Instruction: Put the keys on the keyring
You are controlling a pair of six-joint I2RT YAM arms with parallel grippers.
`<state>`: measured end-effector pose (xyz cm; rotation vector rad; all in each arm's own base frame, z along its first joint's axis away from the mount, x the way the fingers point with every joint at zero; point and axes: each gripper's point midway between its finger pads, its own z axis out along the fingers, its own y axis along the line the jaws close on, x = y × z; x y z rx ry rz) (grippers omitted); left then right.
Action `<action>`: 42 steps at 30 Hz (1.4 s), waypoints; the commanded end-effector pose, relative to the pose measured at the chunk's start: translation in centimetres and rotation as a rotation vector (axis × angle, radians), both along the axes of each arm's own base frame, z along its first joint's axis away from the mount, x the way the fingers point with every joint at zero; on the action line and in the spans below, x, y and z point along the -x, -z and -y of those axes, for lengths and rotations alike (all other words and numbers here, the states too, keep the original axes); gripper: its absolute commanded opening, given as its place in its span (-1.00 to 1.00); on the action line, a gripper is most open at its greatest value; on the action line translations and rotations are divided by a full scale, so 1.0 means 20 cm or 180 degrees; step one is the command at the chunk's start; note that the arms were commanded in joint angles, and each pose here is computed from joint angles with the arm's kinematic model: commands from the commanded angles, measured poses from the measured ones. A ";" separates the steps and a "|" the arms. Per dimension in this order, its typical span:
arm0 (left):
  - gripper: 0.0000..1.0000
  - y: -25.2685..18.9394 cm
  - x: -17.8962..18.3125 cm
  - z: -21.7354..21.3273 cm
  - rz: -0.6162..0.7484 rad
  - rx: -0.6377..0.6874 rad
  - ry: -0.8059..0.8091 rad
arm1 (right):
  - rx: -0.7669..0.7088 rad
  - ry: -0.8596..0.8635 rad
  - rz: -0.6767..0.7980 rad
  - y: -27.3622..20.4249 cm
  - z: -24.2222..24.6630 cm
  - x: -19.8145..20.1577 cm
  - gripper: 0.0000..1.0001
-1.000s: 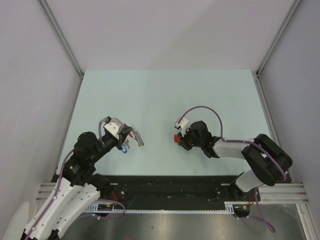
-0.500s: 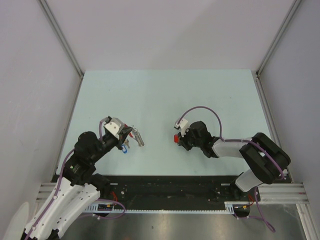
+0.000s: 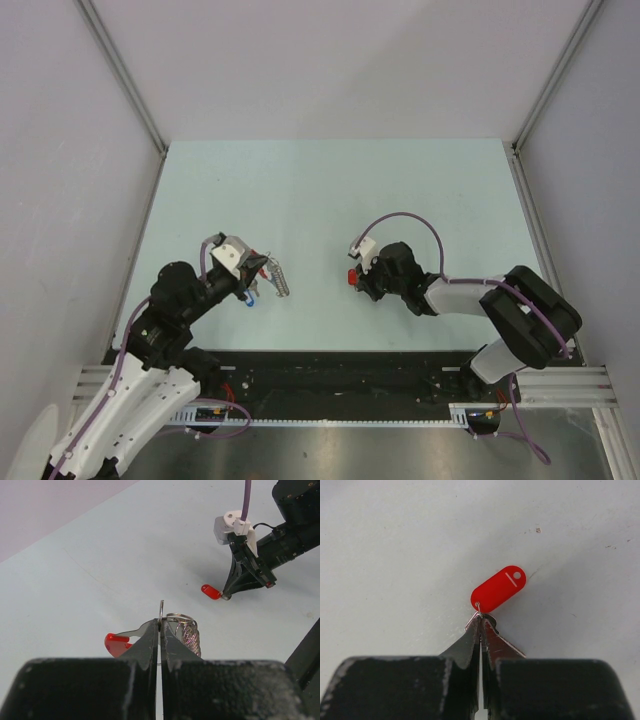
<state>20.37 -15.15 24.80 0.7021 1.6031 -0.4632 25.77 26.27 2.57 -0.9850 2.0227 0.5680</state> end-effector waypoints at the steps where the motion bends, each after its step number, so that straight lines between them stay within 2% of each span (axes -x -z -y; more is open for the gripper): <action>1: -0.99 -0.05 -0.01 0.03 0.0109 0.0109 0.0080 | -0.0195 -0.0074 0.0145 -0.12 -0.03 0.00 -1.00; 10: -0.99 -0.09 0.02 0.06 0.0156 0.0200 0.0206 | -0.0384 -0.0062 0.0225 -0.29 -0.03 0.01 -1.00; 17: -0.99 -0.10 0.04 0.10 0.0192 0.0221 0.0393 | -0.0341 -0.0129 0.0299 -0.42 0.00 0.04 -1.00; 23: -0.99 -0.08 0.05 0.15 0.0111 0.0212 0.0575 | -0.0486 -0.0221 0.0532 -0.62 0.01 0.09 -1.00; 33: -0.99 -0.03 0.06 0.22 -0.0131 0.0117 0.0855 | -0.0576 -0.0496 0.0525 -0.71 -0.02 0.18 -1.00; 37: -0.99 -0.04 0.07 0.25 -0.0105 0.0111 0.0972 | -0.0506 -0.0603 0.0559 -0.79 -0.03 0.21 -1.00; 42: -0.99 -0.06 0.11 0.32 -0.0119 0.0023 0.1357 | -0.0336 -0.0775 0.0618 -0.87 -0.06 0.26 -1.00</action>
